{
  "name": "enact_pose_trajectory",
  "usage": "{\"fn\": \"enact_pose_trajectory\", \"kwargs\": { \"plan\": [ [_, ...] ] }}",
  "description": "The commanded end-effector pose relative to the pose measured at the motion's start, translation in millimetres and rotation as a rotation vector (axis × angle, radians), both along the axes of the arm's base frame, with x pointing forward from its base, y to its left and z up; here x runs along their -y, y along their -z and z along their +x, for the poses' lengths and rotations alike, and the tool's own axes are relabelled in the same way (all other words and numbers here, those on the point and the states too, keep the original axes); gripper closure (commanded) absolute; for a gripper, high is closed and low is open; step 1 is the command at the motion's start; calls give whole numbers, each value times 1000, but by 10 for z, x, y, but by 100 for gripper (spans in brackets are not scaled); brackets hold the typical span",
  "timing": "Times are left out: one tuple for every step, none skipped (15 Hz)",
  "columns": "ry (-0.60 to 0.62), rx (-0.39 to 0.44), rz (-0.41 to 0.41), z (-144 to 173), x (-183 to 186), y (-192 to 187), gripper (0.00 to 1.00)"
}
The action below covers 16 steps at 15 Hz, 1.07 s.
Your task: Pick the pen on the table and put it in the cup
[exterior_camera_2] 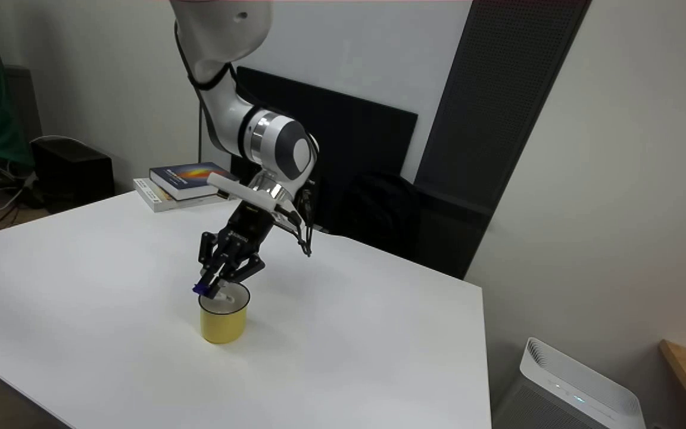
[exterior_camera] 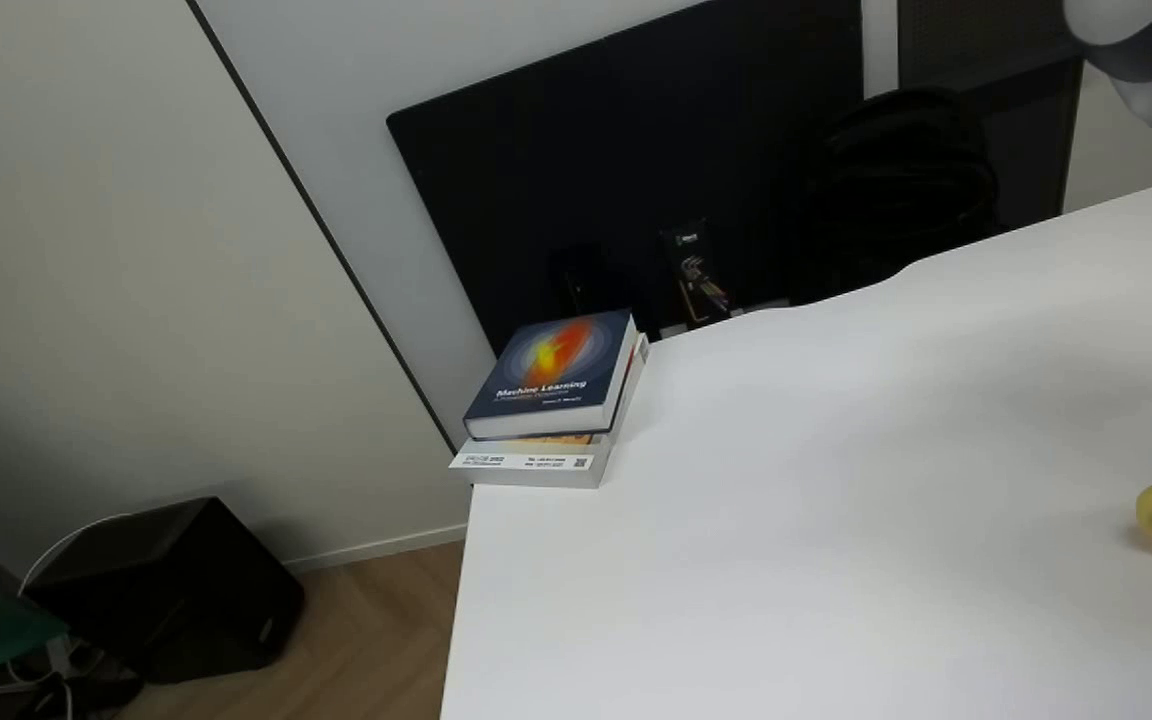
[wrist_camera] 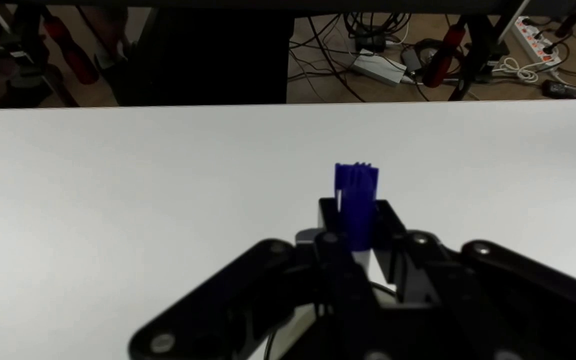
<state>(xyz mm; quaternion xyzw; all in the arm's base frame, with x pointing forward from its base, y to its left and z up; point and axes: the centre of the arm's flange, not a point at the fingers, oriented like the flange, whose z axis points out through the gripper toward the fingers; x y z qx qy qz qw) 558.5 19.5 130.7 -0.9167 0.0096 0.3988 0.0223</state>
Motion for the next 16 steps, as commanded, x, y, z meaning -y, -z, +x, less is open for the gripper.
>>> {"fn": "enact_pose_trajectory", "kwargs": {
  "plan": [
    [8, -16, 20, 239, -10, 98, 95],
    [9, -18, 19, 260, -6, 135, 95],
    [9, -19, 16, 276, -2, 161, 95],
    [10, -19, 14, 288, 0, 183, 82],
    [9, -19, 13, 298, 4, 197, 55],
    [6, -16, 11, 302, 3, 202, 54],
    [4, -12, 10, 303, 0, 198, 49],
    [2, -8, 9, 303, -3, 195, 42],
    [0, -1, 6, 300, -6, 182, 35],
    [-1, 6, 4, 300, -7, 171, 27],
    [-2, 13, 3, 298, -7, 158, 21],
    [-2, 34, -4, 289, -4, 139, 15],
    [-4, 72, -12, 277, -1, 118, 8],
    [-10, 108, -14, 274, 5, 98, 2],
    [-13, 162, -16, 263, 16, 64, 0],
    [-17, 222, -20, 253, 25, 36, 0]
  ]
}}
